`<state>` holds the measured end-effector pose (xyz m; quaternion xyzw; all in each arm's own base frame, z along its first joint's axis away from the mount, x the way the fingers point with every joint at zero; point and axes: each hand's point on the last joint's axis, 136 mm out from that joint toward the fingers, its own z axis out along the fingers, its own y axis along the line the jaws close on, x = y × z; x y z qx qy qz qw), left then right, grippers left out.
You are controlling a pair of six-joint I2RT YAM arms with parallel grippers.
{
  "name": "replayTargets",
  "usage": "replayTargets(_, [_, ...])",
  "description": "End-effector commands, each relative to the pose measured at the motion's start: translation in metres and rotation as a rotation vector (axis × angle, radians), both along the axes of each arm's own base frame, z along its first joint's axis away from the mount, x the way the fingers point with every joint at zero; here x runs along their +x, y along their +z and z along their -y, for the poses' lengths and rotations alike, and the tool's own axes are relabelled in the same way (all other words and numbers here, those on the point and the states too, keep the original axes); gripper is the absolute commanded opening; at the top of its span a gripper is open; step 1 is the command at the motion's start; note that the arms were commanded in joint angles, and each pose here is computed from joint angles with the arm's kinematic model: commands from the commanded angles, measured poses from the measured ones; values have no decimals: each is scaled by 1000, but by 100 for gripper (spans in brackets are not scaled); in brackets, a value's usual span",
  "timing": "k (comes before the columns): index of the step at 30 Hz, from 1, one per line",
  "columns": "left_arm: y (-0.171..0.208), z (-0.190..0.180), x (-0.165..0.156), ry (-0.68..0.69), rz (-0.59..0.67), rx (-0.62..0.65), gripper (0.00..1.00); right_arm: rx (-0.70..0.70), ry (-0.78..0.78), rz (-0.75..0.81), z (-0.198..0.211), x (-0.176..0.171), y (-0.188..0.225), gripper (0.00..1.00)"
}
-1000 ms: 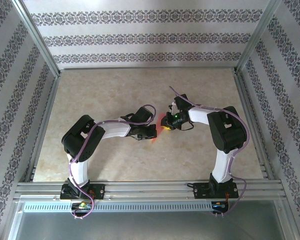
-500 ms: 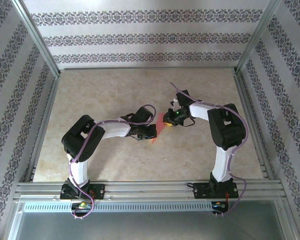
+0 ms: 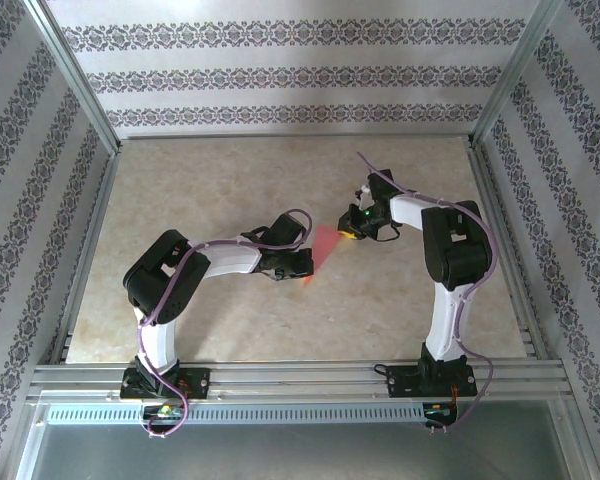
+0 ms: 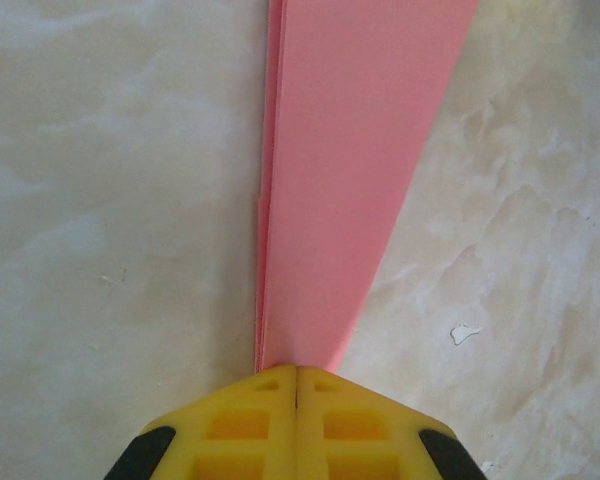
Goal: Fold a paper plane with a square sheet of paper (pick it up from the middle)
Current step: Fold the wing for the fifth time at the center of the table.
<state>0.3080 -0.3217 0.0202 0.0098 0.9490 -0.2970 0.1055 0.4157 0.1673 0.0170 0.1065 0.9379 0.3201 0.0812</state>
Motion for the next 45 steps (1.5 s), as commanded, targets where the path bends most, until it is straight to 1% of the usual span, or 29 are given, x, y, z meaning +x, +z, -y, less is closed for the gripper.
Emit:
replayTargets(1, [-26,-25,-20,-11,-91,117,0,-86,-64,50,33,27,-4,18])
replayTargets(4, [-27,-24,-19,-13,-89,114,0,-81,-80,98,37,37,19,17])
replayTargets(6, [-26,-23,-19,-16,-90,109,0,-71,-83,136,35,36,37,17])
replayTargets(8, [-25,-22,-18,-18,-87,104,0,-47,-71,165,26,26,53,17])
replayTargets(11, [-24,-20,-17,-19,-87,100,0,-28,-30,173,7,0,59,17])
replayTargets(14, [-22,-19,-17,-20,-85,94,0,2,19,126,-15,-29,47,17])
replayTargets(18, [-19,-18,-15,-22,-79,92,0,37,82,74,-45,-53,34,14])
replayTargets(22, [-16,-16,-12,-23,-70,85,0,30,121,32,-62,-60,17,12])
replayTargets(27, [-7,-11,-10,-32,-57,62,0,2,115,-13,-62,-61,-5,11])
replayTargets(30, [17,4,-3,-62,-10,-15,3,-17,113,-34,-59,-64,-15,10])
replayTargets(32, [42,18,6,-81,45,-92,10,-31,113,-51,-56,-66,-20,10])
replayTargets(34, [55,26,12,-88,72,-123,14,-40,111,-66,-54,-70,-26,10])
replayTargets(36, [53,28,16,-87,78,-115,15,-45,110,-74,-53,-71,-29,10])
replayTargets(38, [43,29,19,-90,59,-92,15,-48,107,-85,-53,-73,-32,10])
replayTargets(40, [33,28,20,-89,36,-62,15,-53,105,-93,-52,-74,-34,10])
replayTargets(45, [18,22,22,-80,25,-8,12,-59,105,-105,-51,-76,-37,10])
